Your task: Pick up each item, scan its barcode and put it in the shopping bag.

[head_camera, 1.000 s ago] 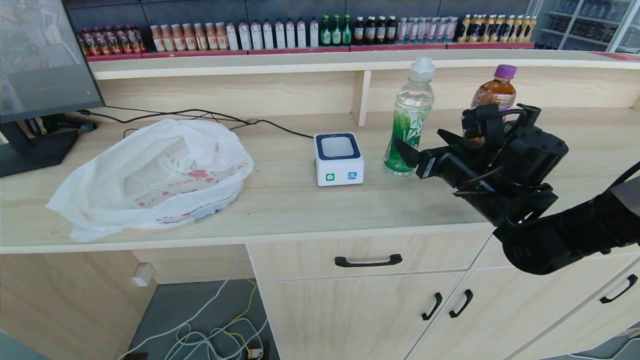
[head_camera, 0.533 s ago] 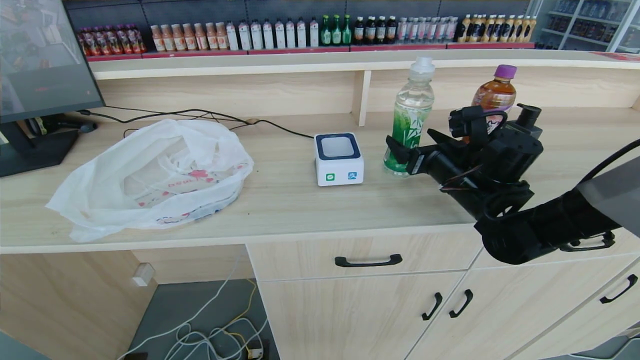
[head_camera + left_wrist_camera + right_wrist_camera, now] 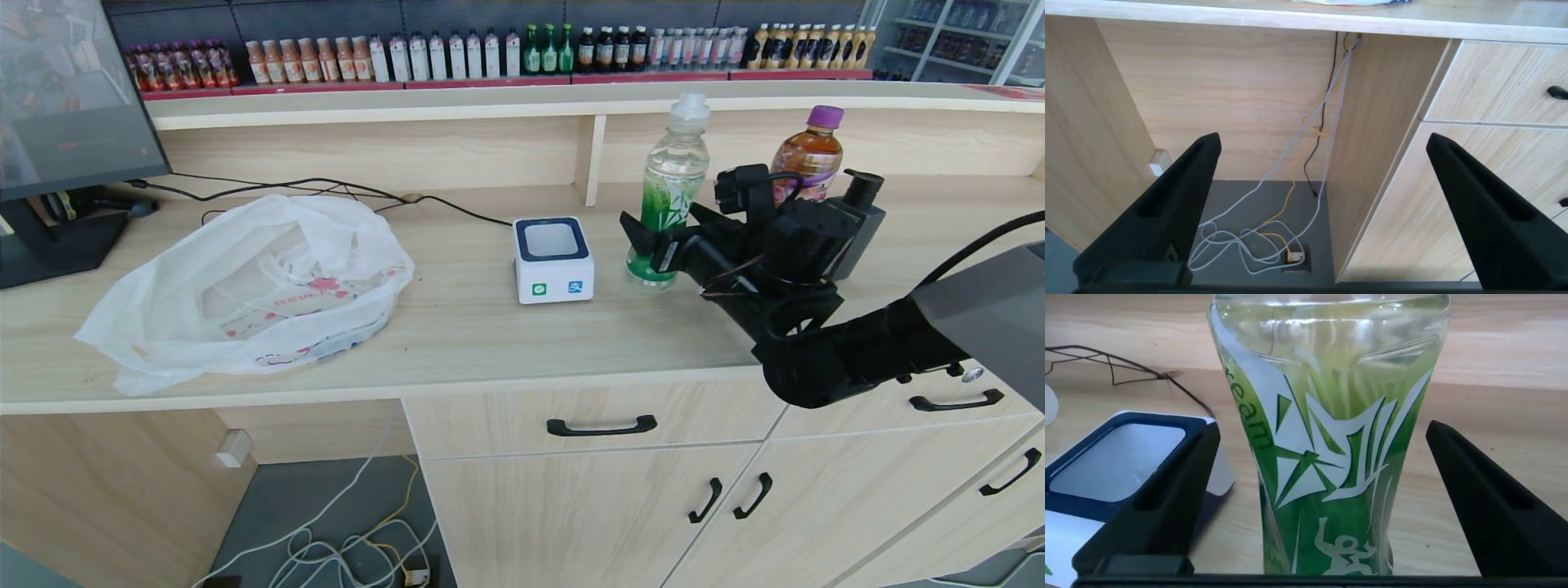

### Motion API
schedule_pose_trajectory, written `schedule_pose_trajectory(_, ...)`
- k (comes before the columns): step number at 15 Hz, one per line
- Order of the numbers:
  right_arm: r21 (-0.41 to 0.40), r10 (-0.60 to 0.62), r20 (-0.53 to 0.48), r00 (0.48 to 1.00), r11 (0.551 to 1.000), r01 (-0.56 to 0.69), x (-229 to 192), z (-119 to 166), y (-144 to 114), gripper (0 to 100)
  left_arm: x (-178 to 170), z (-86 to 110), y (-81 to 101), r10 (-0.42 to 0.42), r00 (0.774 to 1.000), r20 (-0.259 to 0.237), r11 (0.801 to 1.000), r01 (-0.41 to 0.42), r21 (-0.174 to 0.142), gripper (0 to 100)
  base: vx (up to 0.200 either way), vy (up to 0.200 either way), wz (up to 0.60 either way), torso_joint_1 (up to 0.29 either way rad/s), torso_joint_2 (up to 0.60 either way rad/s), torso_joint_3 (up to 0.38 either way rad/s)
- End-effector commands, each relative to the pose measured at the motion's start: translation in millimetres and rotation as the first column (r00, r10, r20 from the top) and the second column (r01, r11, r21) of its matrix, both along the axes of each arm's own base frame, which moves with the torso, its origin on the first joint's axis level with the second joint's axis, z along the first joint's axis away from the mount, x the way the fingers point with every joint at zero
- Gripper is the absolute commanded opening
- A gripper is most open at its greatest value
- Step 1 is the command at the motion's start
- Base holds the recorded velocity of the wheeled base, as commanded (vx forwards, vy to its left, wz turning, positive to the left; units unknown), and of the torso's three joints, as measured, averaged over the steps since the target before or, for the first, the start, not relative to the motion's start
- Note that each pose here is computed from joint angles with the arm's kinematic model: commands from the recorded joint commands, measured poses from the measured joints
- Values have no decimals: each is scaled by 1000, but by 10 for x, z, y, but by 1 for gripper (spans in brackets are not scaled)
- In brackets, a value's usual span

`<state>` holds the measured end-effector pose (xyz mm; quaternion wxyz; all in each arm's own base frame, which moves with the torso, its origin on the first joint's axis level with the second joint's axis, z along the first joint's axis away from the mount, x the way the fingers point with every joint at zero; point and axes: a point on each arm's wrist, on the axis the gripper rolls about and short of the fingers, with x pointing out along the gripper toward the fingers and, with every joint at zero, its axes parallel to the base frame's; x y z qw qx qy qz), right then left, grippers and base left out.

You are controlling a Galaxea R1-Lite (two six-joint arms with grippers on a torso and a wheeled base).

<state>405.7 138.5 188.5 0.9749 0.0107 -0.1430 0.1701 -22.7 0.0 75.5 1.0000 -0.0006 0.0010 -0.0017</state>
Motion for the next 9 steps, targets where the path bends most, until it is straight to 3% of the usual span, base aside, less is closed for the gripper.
schedule_pose_trajectory(1, 5, 1, 15, 1000, 1000, -1, 37, 33, 15, 100, 0, 0, 0, 0, 1000, 0, 1000, 0, 0, 100, 0, 0, 0, 0, 0, 0)
schedule_pose_trajectory(9, 14, 6, -11, 1000, 1000, -6, 184, 213, 78, 100, 0, 0, 0, 0, 1000, 0, 1000, 0, 0, 100, 0, 0, 0, 0, 0, 0)
